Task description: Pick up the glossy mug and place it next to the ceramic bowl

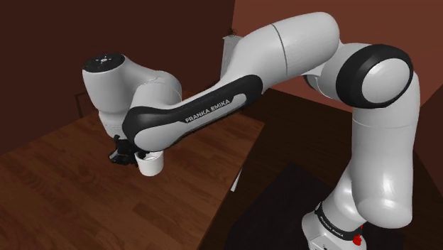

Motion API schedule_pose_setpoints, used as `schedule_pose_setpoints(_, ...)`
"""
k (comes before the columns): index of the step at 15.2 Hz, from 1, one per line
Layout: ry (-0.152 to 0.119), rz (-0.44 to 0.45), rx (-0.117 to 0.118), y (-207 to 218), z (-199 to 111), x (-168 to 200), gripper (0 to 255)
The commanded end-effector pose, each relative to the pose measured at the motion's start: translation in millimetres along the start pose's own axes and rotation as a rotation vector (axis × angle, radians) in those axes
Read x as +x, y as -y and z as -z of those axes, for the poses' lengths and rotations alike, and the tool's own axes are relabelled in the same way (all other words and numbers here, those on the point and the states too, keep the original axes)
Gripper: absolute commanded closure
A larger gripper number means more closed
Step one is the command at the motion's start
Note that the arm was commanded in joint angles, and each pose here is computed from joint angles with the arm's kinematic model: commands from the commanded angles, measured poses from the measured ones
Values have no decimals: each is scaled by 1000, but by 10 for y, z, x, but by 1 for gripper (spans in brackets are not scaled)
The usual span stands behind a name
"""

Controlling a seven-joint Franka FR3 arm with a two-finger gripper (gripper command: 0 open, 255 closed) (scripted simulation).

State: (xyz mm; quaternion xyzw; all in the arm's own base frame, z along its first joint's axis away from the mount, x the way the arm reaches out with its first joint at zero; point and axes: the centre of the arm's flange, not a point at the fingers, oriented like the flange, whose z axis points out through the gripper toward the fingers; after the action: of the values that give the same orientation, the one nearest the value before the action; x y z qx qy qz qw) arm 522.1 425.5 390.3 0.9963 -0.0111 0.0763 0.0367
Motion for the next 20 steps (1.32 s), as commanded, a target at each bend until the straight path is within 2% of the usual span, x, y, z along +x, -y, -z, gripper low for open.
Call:
schedule_pose_setpoints(1, 0, 1, 0, -245, -38, 87, 255)
schedule_pose_setpoints(20, 0, 1, 0, -2590, -328, 928, 255)
